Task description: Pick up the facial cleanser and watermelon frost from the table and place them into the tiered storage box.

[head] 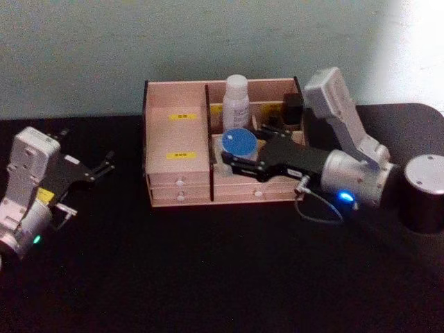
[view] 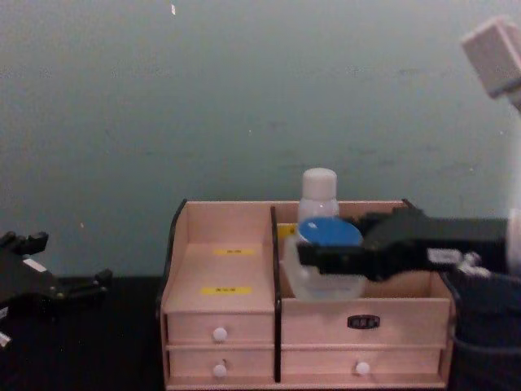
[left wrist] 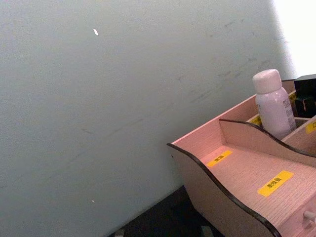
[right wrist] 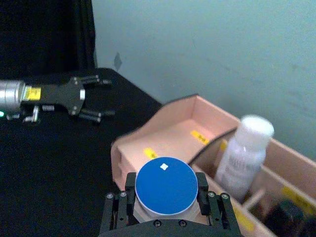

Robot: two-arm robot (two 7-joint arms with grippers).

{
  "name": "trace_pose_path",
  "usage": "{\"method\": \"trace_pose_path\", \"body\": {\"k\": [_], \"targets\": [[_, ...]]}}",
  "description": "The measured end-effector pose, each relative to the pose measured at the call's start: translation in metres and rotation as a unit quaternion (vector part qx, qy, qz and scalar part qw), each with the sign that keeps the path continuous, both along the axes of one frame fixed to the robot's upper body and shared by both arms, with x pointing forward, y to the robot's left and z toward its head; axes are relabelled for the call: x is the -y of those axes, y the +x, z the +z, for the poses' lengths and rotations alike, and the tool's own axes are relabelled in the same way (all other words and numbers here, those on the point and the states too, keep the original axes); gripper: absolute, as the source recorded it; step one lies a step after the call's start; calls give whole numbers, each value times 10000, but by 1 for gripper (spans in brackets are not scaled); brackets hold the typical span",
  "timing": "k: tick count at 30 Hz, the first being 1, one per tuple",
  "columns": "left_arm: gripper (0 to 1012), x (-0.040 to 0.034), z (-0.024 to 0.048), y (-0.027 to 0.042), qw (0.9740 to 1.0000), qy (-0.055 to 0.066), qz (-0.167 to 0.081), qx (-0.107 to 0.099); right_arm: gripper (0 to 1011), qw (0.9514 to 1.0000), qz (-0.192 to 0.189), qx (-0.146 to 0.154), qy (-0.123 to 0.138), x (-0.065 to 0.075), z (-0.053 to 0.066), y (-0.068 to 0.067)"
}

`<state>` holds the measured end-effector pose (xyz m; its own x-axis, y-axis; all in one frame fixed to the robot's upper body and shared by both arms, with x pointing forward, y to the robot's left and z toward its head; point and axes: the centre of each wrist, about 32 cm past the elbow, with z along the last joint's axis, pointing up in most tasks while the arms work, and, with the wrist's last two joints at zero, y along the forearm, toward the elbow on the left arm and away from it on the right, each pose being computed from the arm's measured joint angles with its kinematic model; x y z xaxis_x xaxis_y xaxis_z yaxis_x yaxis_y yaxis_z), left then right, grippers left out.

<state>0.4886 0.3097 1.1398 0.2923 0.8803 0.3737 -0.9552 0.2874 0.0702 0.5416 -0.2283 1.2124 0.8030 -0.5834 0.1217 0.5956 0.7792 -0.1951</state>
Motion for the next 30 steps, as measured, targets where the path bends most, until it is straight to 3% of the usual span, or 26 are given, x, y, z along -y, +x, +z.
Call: {"method": "trace_pose_path", "body": {"k": [16,22,30], "targets": [[1001,0,0,0,10000,0,0,-1,720,9997,166,149,-83,-433,158,528],[1001,0,0,0,10000,0,0,0,720,9998,158,55,-77,-611,136,735],[1001,0,0,0,10000,0,0,0,720,9998,181,-71,-50,-741,72,882]]}}
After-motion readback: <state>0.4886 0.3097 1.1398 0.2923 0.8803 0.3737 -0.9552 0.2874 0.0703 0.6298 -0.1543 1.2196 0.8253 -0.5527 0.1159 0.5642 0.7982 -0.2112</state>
